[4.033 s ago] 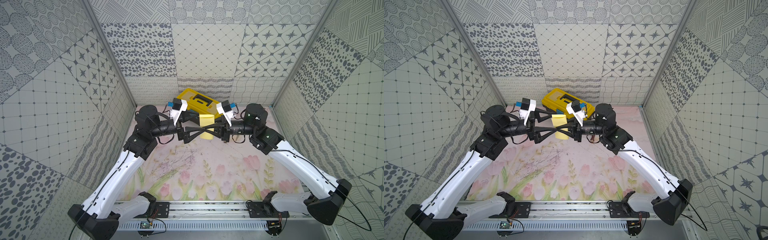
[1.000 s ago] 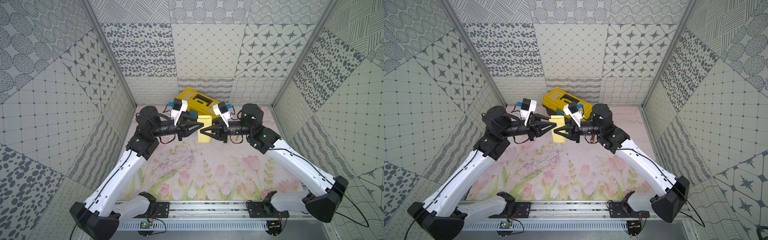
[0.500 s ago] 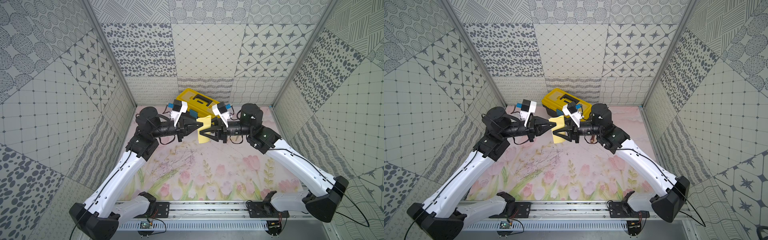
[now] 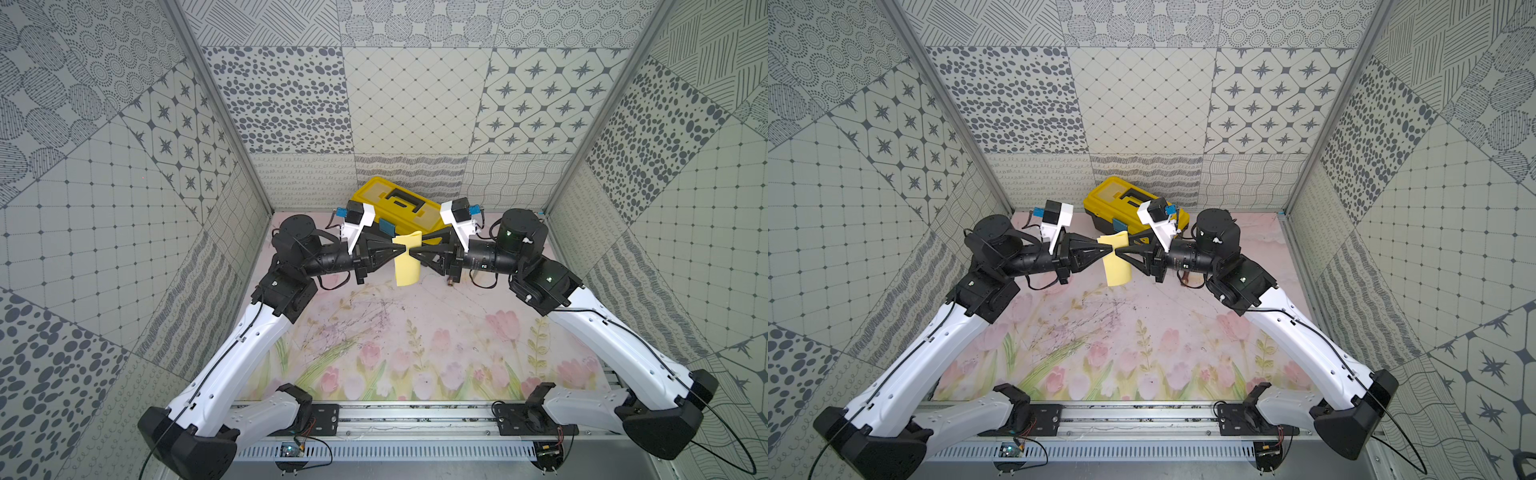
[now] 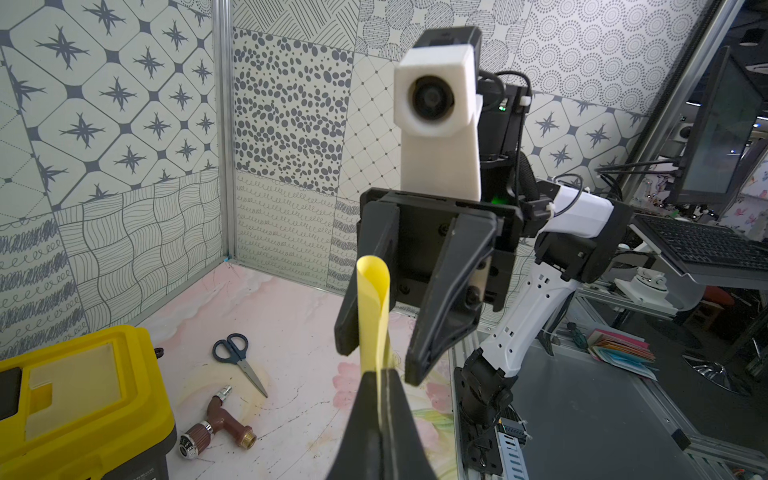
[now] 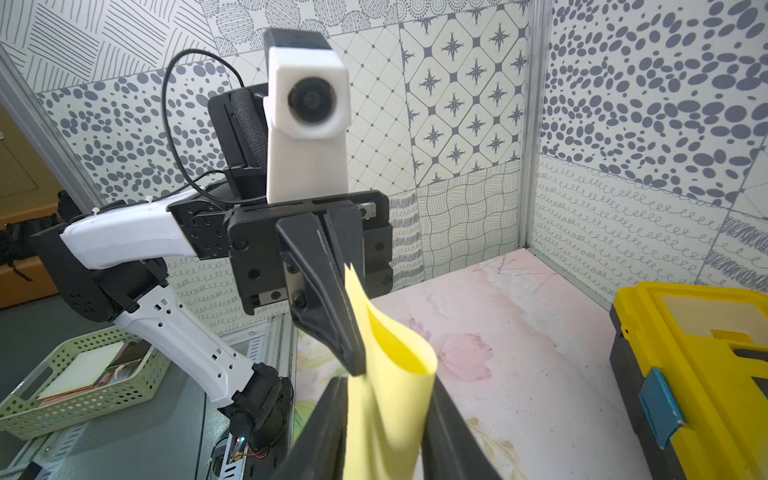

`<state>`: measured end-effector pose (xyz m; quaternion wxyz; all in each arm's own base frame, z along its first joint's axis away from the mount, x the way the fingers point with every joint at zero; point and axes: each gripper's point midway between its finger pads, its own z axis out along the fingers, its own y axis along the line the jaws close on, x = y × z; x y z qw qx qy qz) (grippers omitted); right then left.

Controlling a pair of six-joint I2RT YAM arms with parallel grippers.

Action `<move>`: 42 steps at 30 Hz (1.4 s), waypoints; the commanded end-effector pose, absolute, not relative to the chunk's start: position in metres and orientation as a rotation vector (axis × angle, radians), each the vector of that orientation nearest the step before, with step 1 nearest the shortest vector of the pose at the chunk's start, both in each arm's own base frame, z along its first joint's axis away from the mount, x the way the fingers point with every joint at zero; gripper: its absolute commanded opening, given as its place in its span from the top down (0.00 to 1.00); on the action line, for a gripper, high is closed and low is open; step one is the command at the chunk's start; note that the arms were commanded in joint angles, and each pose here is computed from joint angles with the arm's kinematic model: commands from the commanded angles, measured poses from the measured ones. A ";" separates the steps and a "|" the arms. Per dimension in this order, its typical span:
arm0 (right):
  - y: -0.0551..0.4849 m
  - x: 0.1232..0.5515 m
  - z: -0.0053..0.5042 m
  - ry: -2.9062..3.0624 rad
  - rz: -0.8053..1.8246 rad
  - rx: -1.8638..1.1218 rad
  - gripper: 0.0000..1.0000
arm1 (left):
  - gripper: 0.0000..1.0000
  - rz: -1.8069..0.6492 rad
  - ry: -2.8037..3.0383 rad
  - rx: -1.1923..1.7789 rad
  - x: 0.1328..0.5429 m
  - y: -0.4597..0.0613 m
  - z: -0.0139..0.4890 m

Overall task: Fold the square paper along the opposite sides
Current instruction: Fold the paper.

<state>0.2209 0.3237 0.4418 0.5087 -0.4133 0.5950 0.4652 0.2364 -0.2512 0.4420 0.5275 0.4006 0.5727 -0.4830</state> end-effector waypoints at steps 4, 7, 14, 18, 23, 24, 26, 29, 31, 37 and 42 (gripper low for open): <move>0.320 0.221 0.457 1.382 1.089 -0.970 0.71 | 1.00 -1.144 1.341 0.977 0.237 -0.253 0.443; 0.319 0.223 0.458 1.380 1.078 -0.960 0.76 | 1.00 -1.149 1.339 0.981 0.237 -0.253 0.443; 0.320 0.225 0.458 1.384 1.077 -0.948 0.84 | 1.00 -1.155 1.337 0.986 0.236 -0.253 0.444; 0.321 0.226 0.457 1.387 1.083 -0.949 0.84 | 0.95 -1.159 1.335 0.984 0.237 -0.254 0.445; 0.322 0.225 0.456 1.390 1.092 -0.952 0.84 | 0.83 -1.167 1.325 0.989 0.235 -0.254 0.447; 0.322 0.225 0.456 1.388 1.095 -0.955 0.83 | 0.81 -1.169 1.326 0.991 0.235 -0.254 0.446; 0.322 0.224 0.457 1.387 1.101 -0.955 0.83 | 0.78 -1.171 1.329 0.991 0.236 -0.255 0.445; 0.323 0.224 0.457 1.384 1.105 -0.957 0.83 | 0.75 -1.174 1.332 0.993 0.236 -0.255 0.444; 0.322 0.224 0.458 1.381 1.103 -0.953 0.81 | 0.73 -1.176 1.334 0.994 0.236 -0.255 0.443; 0.321 0.221 0.462 1.368 1.108 -0.953 0.76 | 0.71 -1.175 1.343 0.997 0.237 -0.256 0.440; 0.321 0.220 0.463 1.364 1.115 -0.957 0.75 | 0.71 -1.181 1.347 0.999 0.237 -0.256 0.438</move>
